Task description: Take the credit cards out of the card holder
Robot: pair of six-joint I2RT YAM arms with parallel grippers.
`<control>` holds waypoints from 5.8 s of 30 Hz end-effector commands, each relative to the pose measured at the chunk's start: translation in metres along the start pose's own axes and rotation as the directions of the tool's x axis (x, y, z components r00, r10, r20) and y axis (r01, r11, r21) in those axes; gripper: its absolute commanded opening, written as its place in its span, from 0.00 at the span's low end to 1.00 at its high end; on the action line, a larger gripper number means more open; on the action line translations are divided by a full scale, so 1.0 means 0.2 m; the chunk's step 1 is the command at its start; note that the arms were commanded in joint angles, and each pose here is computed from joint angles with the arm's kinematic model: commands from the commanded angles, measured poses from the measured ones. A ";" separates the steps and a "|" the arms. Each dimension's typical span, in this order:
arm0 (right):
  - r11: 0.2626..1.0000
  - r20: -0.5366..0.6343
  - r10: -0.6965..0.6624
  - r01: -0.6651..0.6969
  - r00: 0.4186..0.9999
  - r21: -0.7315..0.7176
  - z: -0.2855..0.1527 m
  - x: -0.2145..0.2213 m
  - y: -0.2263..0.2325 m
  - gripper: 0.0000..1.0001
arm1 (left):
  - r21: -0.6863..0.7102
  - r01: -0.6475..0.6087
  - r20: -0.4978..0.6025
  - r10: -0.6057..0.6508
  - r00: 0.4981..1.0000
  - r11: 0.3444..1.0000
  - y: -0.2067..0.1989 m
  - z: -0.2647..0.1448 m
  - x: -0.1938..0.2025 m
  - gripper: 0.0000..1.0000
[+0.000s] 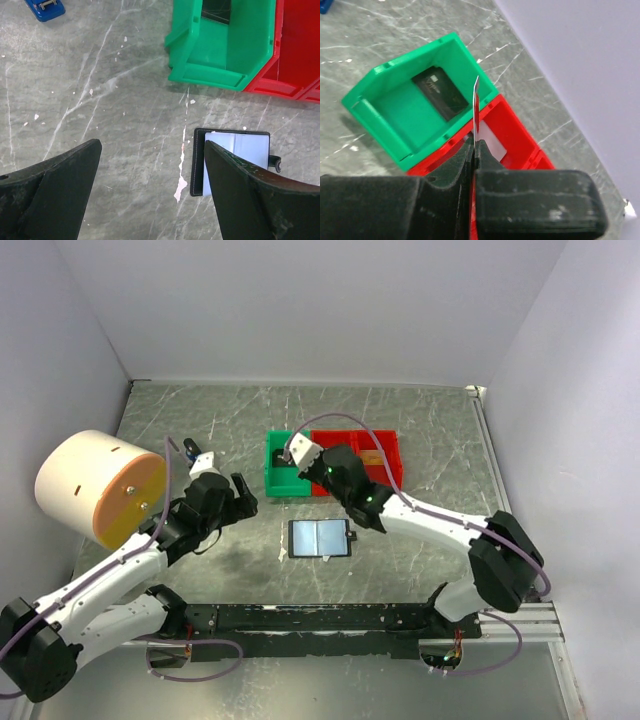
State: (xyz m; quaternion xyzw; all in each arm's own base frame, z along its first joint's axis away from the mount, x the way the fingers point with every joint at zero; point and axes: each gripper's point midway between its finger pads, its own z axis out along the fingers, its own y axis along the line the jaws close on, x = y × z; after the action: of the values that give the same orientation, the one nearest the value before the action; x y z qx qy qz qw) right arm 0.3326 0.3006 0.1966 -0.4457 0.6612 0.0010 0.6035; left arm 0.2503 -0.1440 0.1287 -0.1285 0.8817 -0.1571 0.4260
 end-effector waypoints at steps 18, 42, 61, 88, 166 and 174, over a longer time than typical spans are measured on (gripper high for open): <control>0.965 -0.090 -0.194 0.174 0.977 -0.194 0.49 0.07 0.10 0.00 | 0.042 0.032 -0.050 -0.030 0.998 0.999 0.07 0.06 -0.06 1.00; 0.919 -0.228 -0.378 0.334 0.897 -0.209 0.78 0.35 0.14 0.00 | 0.085 0.071 0.059 -0.076 0.995 0.994 0.05 -0.12 -0.23 1.00; 0.886 -0.154 -0.455 0.427 0.877 -0.181 0.82 0.40 0.14 0.37 | 0.058 0.048 0.053 -0.051 0.997 0.997 0.07 -0.11 -0.22 1.00; 0.436 -0.284 0.877 -0.891 0.389 0.125 -0.12 0.38 0.25 0.63 | 0.489 0.092 -0.277 0.054 0.959 0.867 -0.30 0.01 0.15 0.86; 0.456 -0.505 0.827 -0.819 0.246 0.347 -0.47 0.83 0.67 0.44 | 0.498 0.018 -0.517 0.280 0.809 0.867 -0.49 0.27 0.79 0.07; 0.451 -0.510 0.818 -0.849 0.268 0.277 -0.44 0.74 0.68 0.32 | 0.493 -0.002 -0.516 0.294 0.804 0.870 -0.50 0.28 0.81 0.07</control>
State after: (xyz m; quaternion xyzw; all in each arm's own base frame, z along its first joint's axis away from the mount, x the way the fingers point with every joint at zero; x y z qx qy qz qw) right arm 0.2007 0.2303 0.0220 -0.0137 0.9509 0.1593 0.2650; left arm 0.2039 -0.2969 0.0185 0.0874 0.9140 -0.3625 0.1598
